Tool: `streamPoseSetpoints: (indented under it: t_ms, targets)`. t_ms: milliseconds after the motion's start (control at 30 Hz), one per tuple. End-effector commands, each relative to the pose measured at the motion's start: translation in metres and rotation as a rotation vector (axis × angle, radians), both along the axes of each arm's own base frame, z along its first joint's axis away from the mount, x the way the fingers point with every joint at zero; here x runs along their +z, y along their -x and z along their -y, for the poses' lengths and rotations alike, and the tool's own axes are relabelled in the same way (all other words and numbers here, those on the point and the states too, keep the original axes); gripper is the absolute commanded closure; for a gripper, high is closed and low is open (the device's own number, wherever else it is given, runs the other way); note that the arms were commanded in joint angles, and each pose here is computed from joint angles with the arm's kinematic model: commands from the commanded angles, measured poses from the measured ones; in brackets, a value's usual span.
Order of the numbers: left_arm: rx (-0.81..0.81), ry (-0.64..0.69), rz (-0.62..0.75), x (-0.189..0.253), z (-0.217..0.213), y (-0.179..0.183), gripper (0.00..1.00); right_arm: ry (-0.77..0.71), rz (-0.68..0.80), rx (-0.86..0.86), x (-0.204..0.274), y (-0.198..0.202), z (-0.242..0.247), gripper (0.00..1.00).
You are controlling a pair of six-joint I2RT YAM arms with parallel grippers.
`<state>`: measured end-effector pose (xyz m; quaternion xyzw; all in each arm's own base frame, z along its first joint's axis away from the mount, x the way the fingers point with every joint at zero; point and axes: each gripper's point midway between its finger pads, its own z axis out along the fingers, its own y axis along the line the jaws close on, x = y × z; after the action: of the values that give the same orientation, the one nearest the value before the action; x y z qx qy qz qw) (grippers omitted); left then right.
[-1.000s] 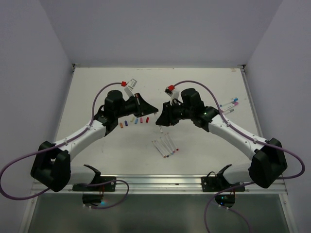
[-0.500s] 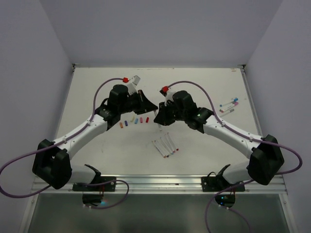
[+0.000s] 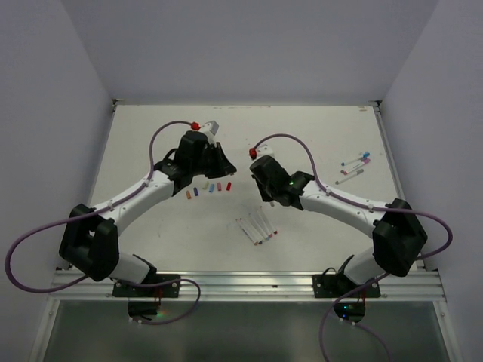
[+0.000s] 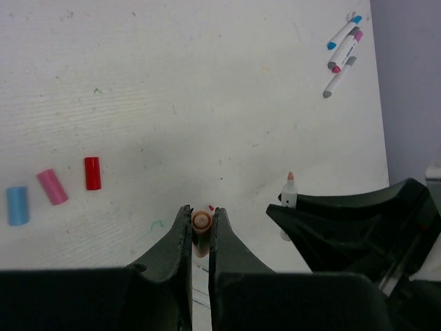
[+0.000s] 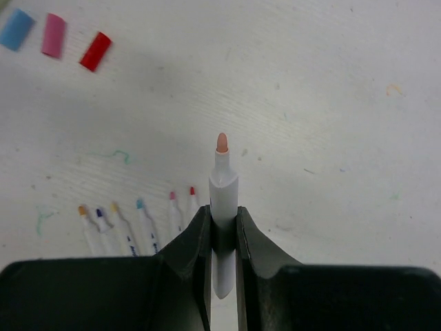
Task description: Open the pen caps
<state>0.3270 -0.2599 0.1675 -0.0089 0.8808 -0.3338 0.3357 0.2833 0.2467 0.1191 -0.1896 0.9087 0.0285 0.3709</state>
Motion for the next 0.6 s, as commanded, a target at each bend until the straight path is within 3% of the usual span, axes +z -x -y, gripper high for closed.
streamPoseSetpoints:
  t_ms: [0,567]
  targets:
    - [-0.077,0.003,0.026,-0.004,0.010,0.003,1.00,0.040,-0.028,-0.074,-0.009,0.000,0.037,1.00]
    - [-0.138,-0.064,-0.075,-0.071,0.034,-0.010,1.00,0.042,-0.276,-0.051,-0.084,0.028,0.038,1.00]
